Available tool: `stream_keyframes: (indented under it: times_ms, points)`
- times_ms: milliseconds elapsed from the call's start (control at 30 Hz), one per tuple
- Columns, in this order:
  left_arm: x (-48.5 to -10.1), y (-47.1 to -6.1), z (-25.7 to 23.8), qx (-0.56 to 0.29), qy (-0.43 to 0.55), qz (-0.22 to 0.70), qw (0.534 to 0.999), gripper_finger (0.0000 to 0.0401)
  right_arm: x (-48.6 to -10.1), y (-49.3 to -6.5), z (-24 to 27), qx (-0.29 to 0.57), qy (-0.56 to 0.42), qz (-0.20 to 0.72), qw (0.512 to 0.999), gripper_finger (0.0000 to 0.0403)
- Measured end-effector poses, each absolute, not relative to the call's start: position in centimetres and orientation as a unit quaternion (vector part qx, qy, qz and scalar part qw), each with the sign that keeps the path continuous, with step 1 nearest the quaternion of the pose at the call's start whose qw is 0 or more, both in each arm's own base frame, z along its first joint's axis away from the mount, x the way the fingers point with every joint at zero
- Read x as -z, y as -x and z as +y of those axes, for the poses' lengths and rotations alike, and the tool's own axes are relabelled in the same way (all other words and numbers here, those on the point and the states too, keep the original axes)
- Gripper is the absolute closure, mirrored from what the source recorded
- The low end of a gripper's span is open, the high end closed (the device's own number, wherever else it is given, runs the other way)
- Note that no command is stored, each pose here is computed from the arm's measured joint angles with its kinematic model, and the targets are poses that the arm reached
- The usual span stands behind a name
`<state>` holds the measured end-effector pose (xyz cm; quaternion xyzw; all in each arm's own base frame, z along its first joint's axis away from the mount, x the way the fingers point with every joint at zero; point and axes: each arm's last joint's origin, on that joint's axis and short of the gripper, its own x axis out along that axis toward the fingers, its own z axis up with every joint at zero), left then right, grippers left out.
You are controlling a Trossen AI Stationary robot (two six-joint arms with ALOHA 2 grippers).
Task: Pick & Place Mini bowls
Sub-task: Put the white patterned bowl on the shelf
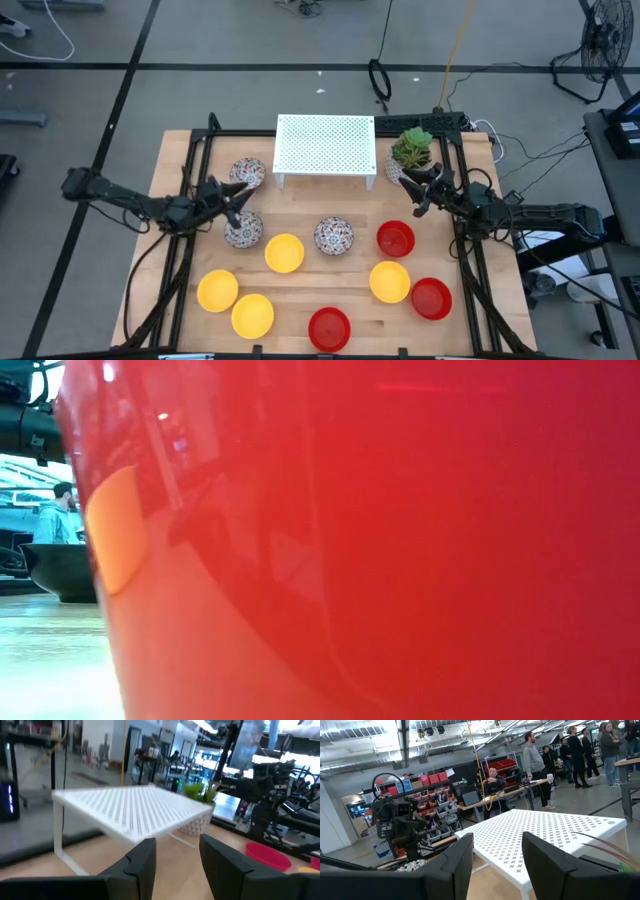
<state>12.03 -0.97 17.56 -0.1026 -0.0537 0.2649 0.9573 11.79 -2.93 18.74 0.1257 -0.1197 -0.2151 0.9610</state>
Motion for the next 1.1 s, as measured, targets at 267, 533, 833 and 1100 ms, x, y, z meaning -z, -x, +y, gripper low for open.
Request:
stream_keyframes:
  times_ms: [267,533,833,1100]
  points:
    - [-18.1,-12.2,-0.6,-0.276,0.045,-0.037,0.959,0.0249,-18.7,-11.8,-2.9,0.215,-0.126,-0.12,0.961,0.0248]
    - [-19.1,-12.6,0.2,-0.318,0.04,0.086,0.943,0.0249,-18.7,-11.8,-2.9,0.215,-0.126,-0.12,0.961,0.0248]
    - [-19.6,-13.4,1.7,-0.344,0.06,0.281,0.894,0.0249,-18.7,-11.8,-2.9,0.215,-0.126,-0.119,0.961,0.0248]
    - [-17.8,-15.5,2.8,-0.29,0.025,0.414,0.862,0.0238,-18.7,-11.8,-2.9,0.215,-0.125,-0.119,0.961,0.0248]
